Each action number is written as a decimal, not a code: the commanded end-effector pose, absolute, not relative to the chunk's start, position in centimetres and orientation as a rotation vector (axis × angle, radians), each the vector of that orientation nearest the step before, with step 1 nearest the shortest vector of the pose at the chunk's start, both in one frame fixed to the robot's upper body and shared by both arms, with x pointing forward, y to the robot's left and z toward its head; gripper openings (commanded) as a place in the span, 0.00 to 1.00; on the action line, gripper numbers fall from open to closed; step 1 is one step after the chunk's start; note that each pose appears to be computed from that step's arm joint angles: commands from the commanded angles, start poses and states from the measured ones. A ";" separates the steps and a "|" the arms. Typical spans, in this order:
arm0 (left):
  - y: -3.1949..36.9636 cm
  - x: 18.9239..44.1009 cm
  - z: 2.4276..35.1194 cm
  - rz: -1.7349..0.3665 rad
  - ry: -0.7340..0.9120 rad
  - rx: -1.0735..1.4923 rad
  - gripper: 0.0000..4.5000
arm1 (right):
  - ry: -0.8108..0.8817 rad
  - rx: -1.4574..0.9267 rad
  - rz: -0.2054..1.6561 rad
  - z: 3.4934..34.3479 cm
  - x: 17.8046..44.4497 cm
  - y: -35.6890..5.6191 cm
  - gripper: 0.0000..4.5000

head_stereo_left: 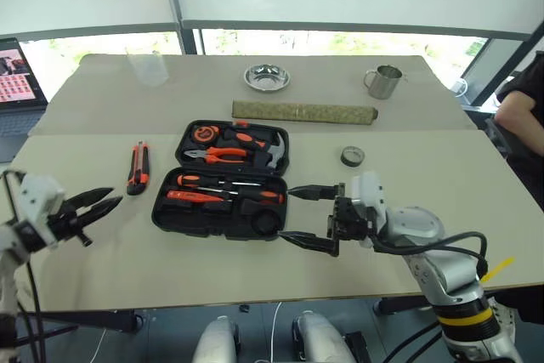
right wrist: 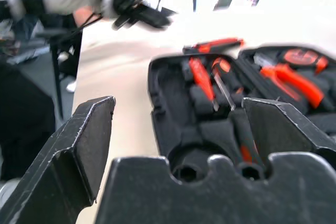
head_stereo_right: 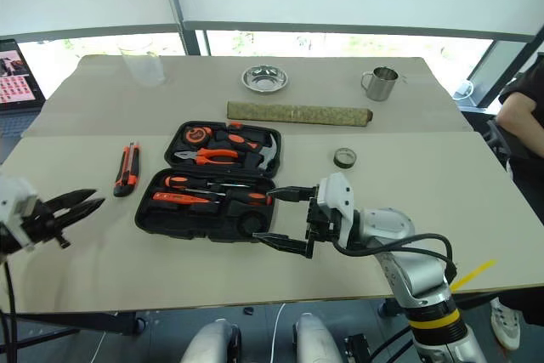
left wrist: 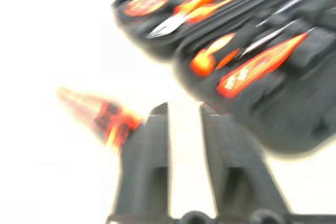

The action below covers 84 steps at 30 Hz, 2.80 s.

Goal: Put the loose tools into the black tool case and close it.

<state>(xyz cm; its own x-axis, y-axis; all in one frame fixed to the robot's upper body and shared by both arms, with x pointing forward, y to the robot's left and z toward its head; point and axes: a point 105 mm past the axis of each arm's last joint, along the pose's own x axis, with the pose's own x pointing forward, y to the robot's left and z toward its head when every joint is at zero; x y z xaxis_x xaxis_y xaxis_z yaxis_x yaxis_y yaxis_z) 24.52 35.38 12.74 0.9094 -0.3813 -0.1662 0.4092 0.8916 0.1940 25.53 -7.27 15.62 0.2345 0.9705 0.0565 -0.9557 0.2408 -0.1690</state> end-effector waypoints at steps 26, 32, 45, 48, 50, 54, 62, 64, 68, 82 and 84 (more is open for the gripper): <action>30.9 38.9 13.1 0.061 0.419 -0.049 0.99 | -0.414 -0.125 1.173 19.4 26.7 -7.4 1.00; 30.5 39.9 11.8 0.037 0.504 -0.018 0.94 | -0.425 -0.133 1.182 19.6 26.7 -7.2 1.00; 32.1 38.4 17.7 -0.224 0.163 -0.009 0.38 | -0.425 -0.198 1.204 19.9 25.5 -8.0 1.00; 28.1 35.1 20.9 -0.692 -0.044 0.231 0.38 | -0.417 -0.271 1.275 20.1 24.2 -8.2 1.00; 26.8 33.2 20.4 -0.894 -0.023 0.374 0.38 | -0.356 -0.297 1.311 19.8 23.8 -8.4 1.00; 23.8 29.7 18.3 -1.277 0.085 0.570 0.38 | -0.239 -0.311 1.343 19.2 23.4 -8.9 1.00; 21.3 29.7 14.4 -1.481 0.235 0.828 0.38 | -0.145 -0.315 1.325 18.2 23.5 -9.6 1.00; 20.6 30.1 14.2 -1.499 0.220 0.849 0.38 | -0.147 -0.309 1.327 18.3 23.4 -9.4 1.00; 19.4 30.7 13.3 -1.540 0.215 0.921 0.38 | -0.144 -0.293 1.339 18.2 23.1 -8.9 1.00; 18.6 31.4 12.5 -1.576 0.283 0.891 0.49 | -0.151 -0.272 1.325 18.6 23.1 -8.6 1.00; 18.7 31.5 12.6 -1.576 0.281 0.903 0.64 | -0.152 -0.270 1.322 18.6 23.3 -8.5 1.00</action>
<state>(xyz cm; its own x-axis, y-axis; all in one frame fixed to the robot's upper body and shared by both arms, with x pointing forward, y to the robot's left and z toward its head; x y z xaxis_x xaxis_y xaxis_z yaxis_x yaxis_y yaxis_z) 31.78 18.75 12.51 0.0681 -0.7499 -0.6580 0.9278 -0.1949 0.3182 23.53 -8.75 17.47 0.2519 0.9648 -0.0757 -0.9416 0.2263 -0.2493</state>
